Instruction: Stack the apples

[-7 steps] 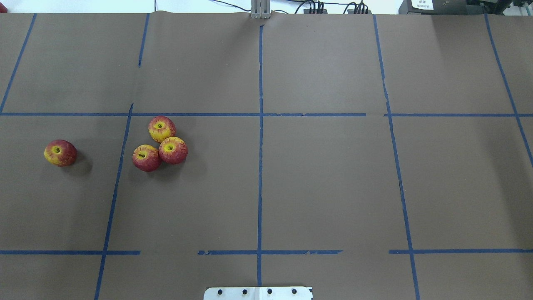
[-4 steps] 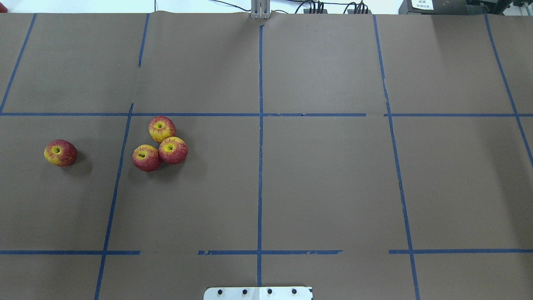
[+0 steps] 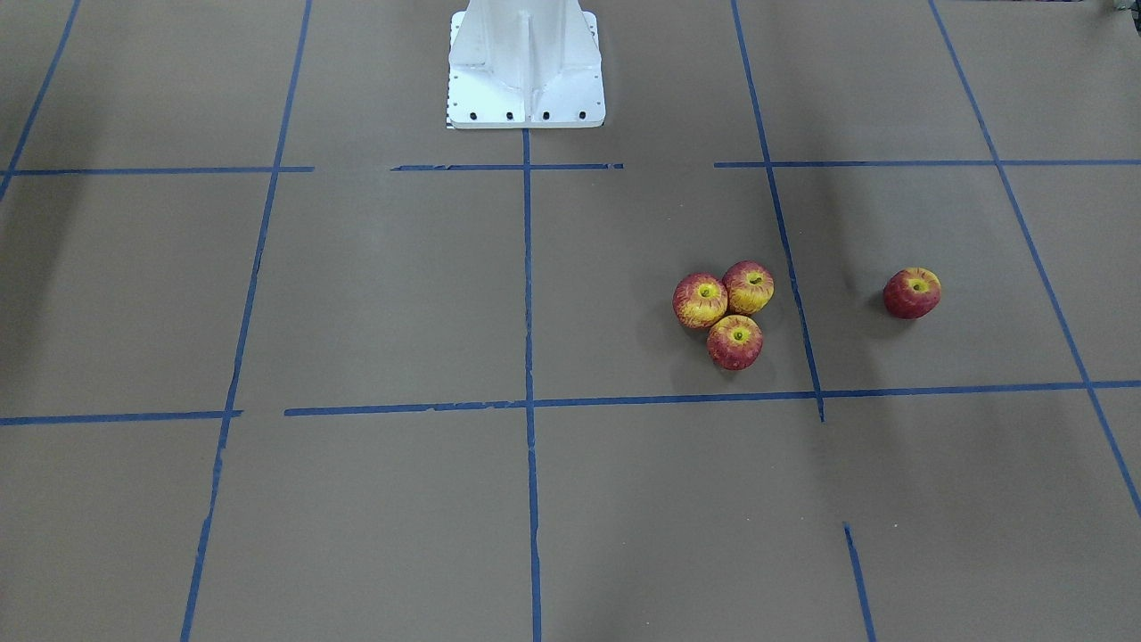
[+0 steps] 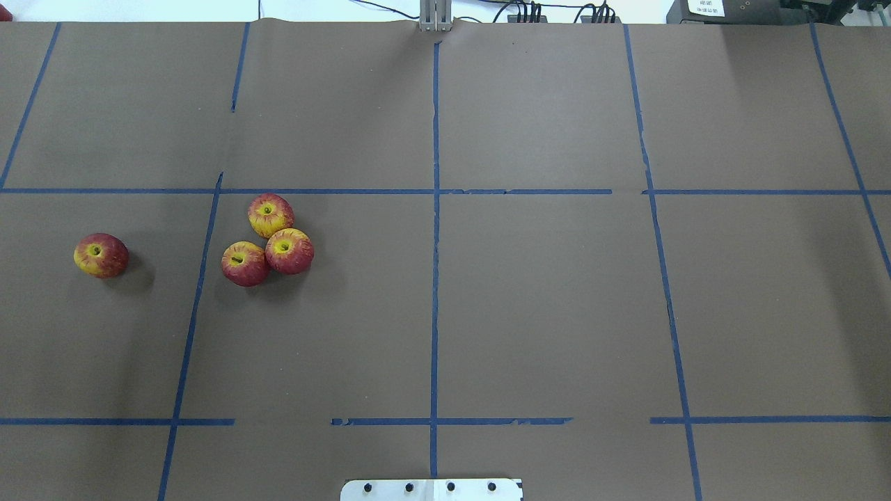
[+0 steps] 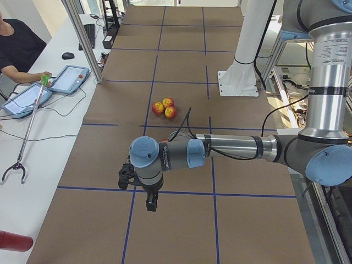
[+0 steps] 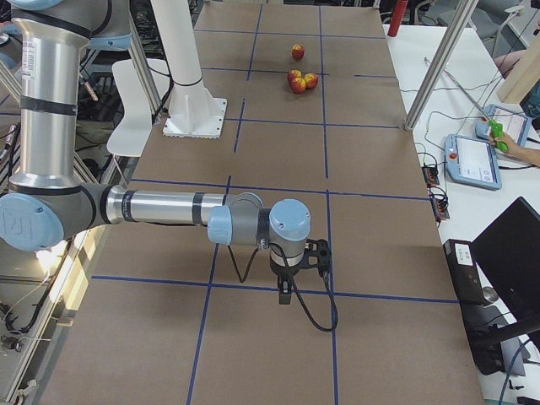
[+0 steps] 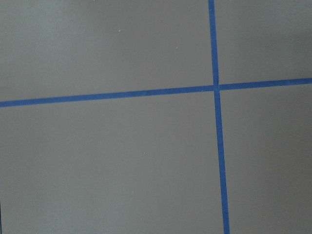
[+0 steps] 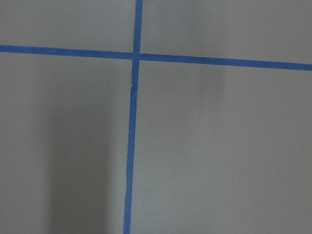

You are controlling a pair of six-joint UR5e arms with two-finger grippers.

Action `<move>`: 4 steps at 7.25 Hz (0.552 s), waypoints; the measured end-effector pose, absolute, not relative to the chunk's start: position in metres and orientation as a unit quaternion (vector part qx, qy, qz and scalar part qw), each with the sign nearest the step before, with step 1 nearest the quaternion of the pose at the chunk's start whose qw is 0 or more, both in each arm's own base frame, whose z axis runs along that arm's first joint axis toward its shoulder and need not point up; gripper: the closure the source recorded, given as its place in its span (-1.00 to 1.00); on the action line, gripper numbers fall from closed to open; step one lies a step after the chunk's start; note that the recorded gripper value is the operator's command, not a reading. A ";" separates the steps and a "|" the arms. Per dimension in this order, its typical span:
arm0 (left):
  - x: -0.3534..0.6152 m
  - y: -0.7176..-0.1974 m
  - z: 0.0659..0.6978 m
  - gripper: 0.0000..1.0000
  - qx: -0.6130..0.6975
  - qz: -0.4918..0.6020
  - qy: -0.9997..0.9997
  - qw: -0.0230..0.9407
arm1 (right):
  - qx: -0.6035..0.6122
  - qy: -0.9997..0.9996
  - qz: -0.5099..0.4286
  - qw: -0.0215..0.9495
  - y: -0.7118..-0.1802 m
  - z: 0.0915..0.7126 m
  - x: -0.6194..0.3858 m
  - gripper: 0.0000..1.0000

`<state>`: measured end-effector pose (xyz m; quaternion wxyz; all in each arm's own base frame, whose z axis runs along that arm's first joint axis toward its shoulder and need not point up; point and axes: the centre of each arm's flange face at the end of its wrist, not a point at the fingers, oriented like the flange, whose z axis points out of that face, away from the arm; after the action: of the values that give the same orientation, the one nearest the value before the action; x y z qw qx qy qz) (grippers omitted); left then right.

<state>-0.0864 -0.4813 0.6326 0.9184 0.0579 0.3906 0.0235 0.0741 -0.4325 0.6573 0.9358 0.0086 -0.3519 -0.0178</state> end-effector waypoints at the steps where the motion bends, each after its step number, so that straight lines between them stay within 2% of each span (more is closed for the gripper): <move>1: -0.047 -0.489 0.605 -1.00 0.053 0.015 0.404 0.913 | 0.009 -0.352 -0.018 0.936 -0.432 0.657 0.074 -1.00; 4: 0.085 -0.491 0.538 -1.00 0.041 -0.033 0.403 0.914 | 0.009 -0.352 -0.018 0.936 -0.433 0.657 0.074 -1.00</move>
<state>0.0845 -0.4909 0.5383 0.9136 0.0407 0.4032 -0.0333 0.0741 -0.4326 0.6572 0.9358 0.0092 -0.3519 -0.0180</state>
